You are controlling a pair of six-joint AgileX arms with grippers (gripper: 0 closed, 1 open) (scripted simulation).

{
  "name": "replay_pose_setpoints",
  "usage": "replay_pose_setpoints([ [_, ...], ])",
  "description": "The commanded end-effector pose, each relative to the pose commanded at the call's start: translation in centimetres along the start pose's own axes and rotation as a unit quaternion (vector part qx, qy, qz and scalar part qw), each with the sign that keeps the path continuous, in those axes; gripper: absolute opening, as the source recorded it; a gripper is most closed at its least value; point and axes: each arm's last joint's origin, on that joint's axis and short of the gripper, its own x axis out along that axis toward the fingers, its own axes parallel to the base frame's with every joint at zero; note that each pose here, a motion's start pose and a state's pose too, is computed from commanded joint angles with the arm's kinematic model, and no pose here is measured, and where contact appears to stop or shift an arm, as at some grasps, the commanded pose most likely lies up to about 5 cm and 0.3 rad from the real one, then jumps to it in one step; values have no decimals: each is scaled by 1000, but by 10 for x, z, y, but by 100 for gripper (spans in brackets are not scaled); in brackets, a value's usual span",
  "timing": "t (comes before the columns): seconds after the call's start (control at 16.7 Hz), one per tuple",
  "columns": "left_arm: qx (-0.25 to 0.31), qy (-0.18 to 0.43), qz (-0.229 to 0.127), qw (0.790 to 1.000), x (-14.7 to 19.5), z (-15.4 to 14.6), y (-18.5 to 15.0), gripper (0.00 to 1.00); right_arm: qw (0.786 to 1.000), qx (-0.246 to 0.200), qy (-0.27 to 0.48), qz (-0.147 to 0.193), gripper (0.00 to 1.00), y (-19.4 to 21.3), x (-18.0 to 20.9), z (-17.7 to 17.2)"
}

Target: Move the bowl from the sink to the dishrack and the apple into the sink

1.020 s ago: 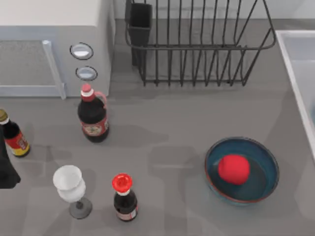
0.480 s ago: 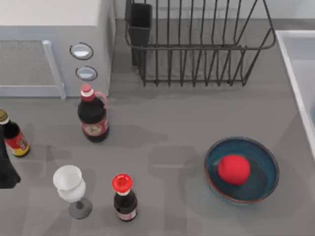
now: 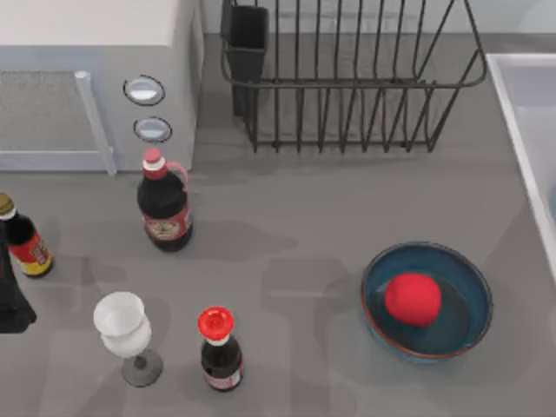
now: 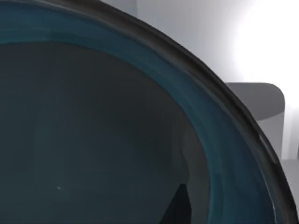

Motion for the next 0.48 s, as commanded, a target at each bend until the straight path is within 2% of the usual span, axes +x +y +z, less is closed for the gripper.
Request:
replay_pose_setpoints([
  [0.24, 0, 0, 0, 1000, 0, 0, 0, 100, 1000, 0, 0, 0, 2, 0, 0, 0],
  [0.48, 0, 0, 0, 1000, 0, 0, 0, 100, 1000, 0, 0, 0, 0, 0, 0, 0],
])
